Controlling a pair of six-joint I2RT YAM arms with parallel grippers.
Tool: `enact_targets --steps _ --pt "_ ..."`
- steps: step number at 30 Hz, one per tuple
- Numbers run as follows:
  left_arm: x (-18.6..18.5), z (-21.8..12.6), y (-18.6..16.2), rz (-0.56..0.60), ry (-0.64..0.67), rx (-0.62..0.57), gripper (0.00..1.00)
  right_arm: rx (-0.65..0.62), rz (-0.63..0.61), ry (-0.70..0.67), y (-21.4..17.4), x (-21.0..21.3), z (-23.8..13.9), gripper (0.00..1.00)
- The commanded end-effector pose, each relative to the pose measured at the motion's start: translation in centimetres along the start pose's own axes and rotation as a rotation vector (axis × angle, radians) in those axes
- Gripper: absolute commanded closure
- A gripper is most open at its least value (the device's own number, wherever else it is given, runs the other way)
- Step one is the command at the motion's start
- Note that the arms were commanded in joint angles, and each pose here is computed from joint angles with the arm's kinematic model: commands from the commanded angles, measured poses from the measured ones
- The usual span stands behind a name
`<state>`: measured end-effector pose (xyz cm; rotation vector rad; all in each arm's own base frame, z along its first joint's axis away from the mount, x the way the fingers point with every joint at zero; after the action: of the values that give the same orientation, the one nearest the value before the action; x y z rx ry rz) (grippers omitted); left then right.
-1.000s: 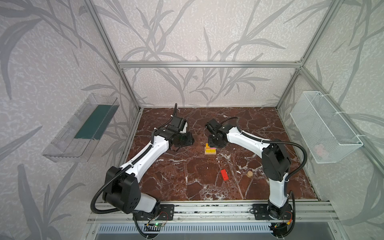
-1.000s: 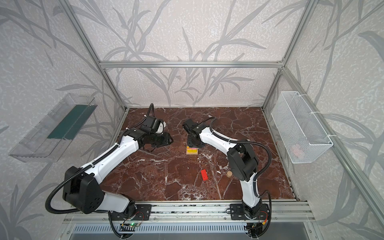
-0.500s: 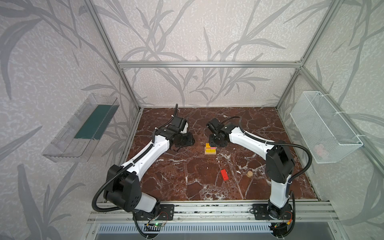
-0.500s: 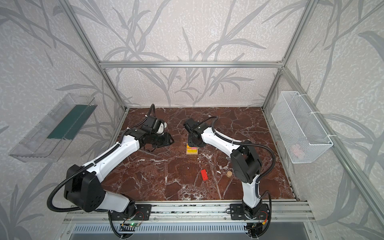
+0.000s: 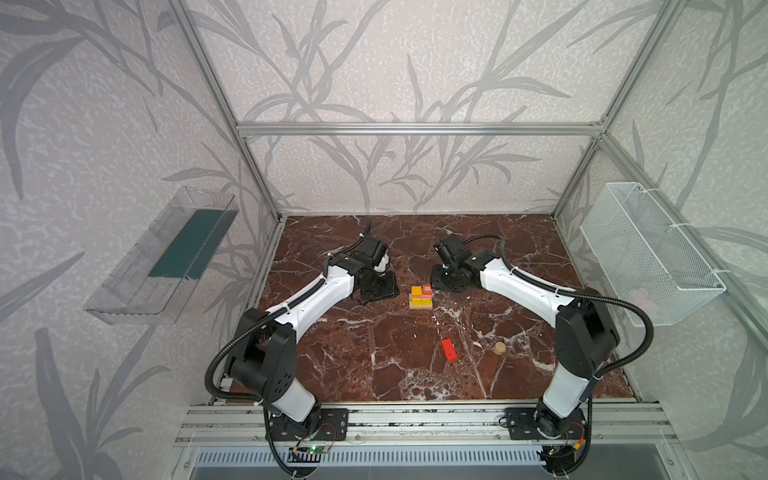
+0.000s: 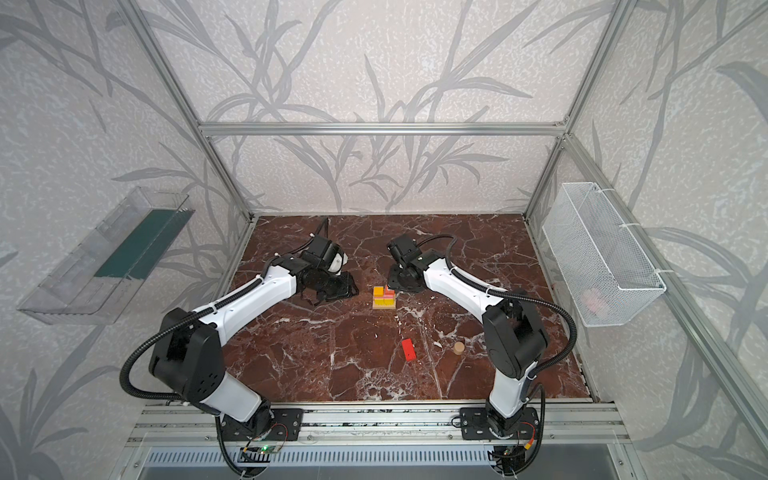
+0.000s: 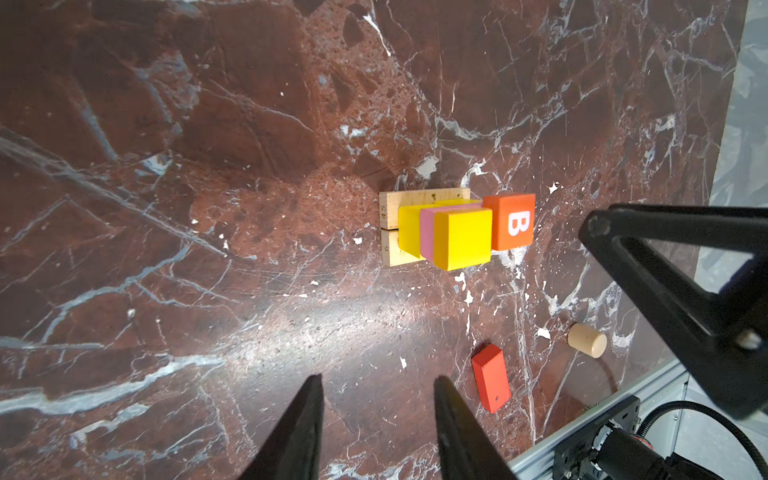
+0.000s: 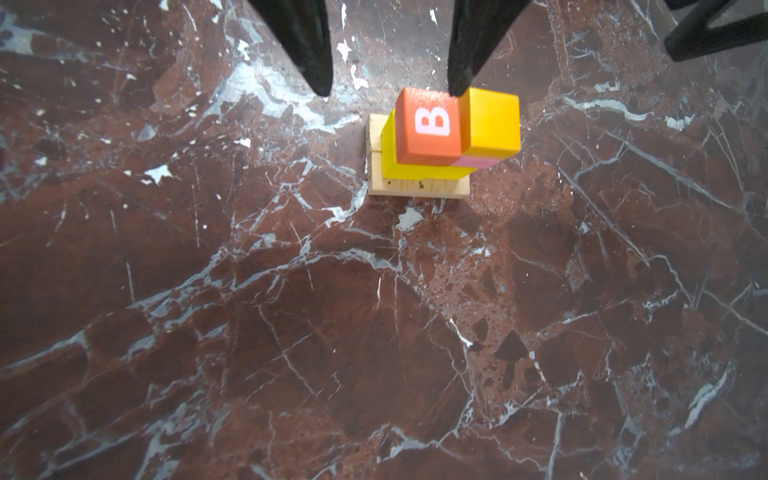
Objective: Build the wood block tower
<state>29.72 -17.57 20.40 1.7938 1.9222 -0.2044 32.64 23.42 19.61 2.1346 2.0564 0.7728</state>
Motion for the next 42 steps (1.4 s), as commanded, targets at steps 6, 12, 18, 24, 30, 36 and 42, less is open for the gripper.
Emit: enact_targets --steps 6,12,18,24,30,36,42 --pt "-1.8 1.2 0.8 0.026 -0.018 0.029 0.57 -0.006 0.011 0.144 1.2 0.1 0.3 0.54" --pt "-2.5 2.6 1.1 0.029 -0.010 0.056 0.57 0.018 0.014 0.170 1.7 -0.4 1.2 0.54" --pt "-3.0 3.6 1.4 0.025 0.001 0.065 0.57 0.052 0.021 0.175 1.7 -1.0 2.2 0.54" --pt "-3.2 4.3 1.7 0.026 0.007 0.075 0.59 0.076 0.021 0.188 1.5 -1.0 3.0 0.58" --pt "-3.5 4.9 1.9 0.028 0.009 0.086 0.61 0.093 0.025 0.192 1.2 -1.1 3.5 0.61" --pt "-3.5 5.3 1.9 0.027 0.012 0.096 0.63 0.095 0.030 0.198 1.1 -1.1 3.5 0.63" --pt "-3.6 5.3 2.0 0.028 0.011 0.094 0.63 0.098 0.039 0.204 0.9 -1.2 3.5 0.65"
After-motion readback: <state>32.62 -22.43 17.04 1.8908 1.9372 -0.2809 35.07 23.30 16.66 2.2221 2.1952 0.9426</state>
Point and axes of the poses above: each gripper's point midway between its finger pads, its own z axis out along the fingers, its own x axis along the line the jaws close on, y = z × x, the point moved 9 cm from there along -z, back along the fingers, and after that the axes turned 4 degrees about -z, right-handed, at the moved point
